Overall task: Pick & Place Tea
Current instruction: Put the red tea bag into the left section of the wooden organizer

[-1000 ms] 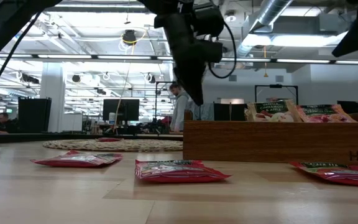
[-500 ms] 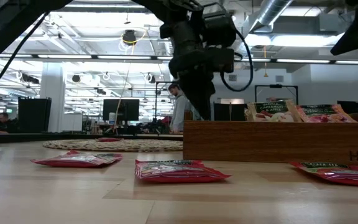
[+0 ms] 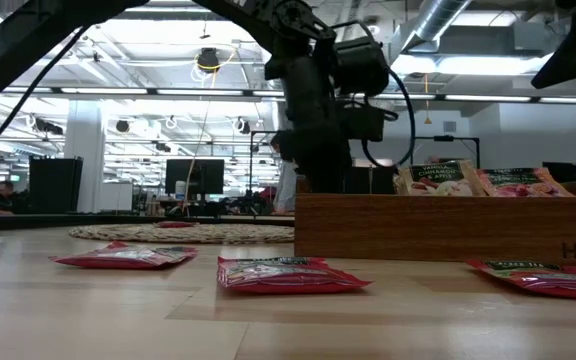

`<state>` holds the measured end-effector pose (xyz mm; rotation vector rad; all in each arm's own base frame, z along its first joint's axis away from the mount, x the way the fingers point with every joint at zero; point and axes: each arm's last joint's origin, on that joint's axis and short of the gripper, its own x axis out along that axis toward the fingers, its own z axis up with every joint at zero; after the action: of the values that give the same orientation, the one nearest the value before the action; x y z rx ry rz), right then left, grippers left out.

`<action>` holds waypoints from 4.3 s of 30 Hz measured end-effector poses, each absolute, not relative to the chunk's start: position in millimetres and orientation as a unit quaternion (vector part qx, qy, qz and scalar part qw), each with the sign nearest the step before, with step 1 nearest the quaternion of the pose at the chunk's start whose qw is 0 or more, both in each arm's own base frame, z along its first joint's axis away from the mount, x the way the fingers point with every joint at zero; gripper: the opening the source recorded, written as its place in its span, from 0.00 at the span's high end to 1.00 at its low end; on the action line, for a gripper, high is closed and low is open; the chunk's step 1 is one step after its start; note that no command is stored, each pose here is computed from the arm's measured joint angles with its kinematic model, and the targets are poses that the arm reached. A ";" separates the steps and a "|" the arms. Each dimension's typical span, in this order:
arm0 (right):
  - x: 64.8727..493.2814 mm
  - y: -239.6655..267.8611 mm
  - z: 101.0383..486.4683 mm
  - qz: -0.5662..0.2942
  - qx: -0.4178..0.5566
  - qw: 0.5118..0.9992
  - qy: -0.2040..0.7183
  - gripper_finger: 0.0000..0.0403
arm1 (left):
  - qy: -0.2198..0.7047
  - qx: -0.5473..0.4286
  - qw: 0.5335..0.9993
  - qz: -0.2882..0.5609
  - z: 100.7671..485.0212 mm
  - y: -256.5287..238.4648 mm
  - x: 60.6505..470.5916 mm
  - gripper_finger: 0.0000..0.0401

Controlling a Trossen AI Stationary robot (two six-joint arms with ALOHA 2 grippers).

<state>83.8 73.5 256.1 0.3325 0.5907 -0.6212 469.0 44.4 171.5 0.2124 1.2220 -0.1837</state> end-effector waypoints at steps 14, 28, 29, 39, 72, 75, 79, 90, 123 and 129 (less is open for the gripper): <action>83.6 73.1 256.1 -0.301 0.159 0.896 0.285 1.00 | 0.593 0.139 0.788 -0.093 146.6 33.9 473.5 0.60; 83.7 73.2 256.0 -0.301 0.159 0.896 0.285 1.00 | 0.598 0.155 0.782 -0.079 137.4 32.5 476.3 0.66; 83.7 73.3 256.0 -0.301 0.159 0.896 0.285 1.00 | 0.598 0.155 0.782 -0.079 137.2 32.4 476.3 0.68; 83.9 73.5 256.1 -0.300 0.161 0.896 0.285 1.00 | 0.588 0.162 0.790 -0.061 137.5 34.3 479.2 0.93; 116.6 85.7 268.8 -0.271 0.203 0.924 0.179 1.00 | 0.472 0.329 0.808 0.125 282.1 -1.9 503.2 1.00; 125.8 84.5 272.7 -0.269 0.196 0.927 0.173 1.00 | 0.467 0.352 0.801 0.129 285.6 -14.2 502.0 1.00; 139.2 79.0 276.7 -0.259 0.195 0.928 0.186 0.96 | 0.461 0.382 0.788 0.142 289.1 -26.8 500.6 1.00; 162.2 52.9 283.9 -0.279 0.164 0.927 0.190 0.66 | 0.436 0.384 0.794 0.177 313.3 -53.2 485.8 1.00; 208.0 34.6 284.6 -0.197 0.169 0.946 0.193 0.61 | 0.435 0.359 0.811 0.156 333.3 -52.4 471.0 1.00; 214.3 35.5 278.7 -0.202 0.163 0.944 0.203 0.63 | 0.437 0.354 0.814 0.144 332.4 -53.1 470.6 1.00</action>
<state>214.3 35.5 278.7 0.3329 0.4141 -0.4122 470.6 -53.1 332.4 0.7548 0.9335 0.3082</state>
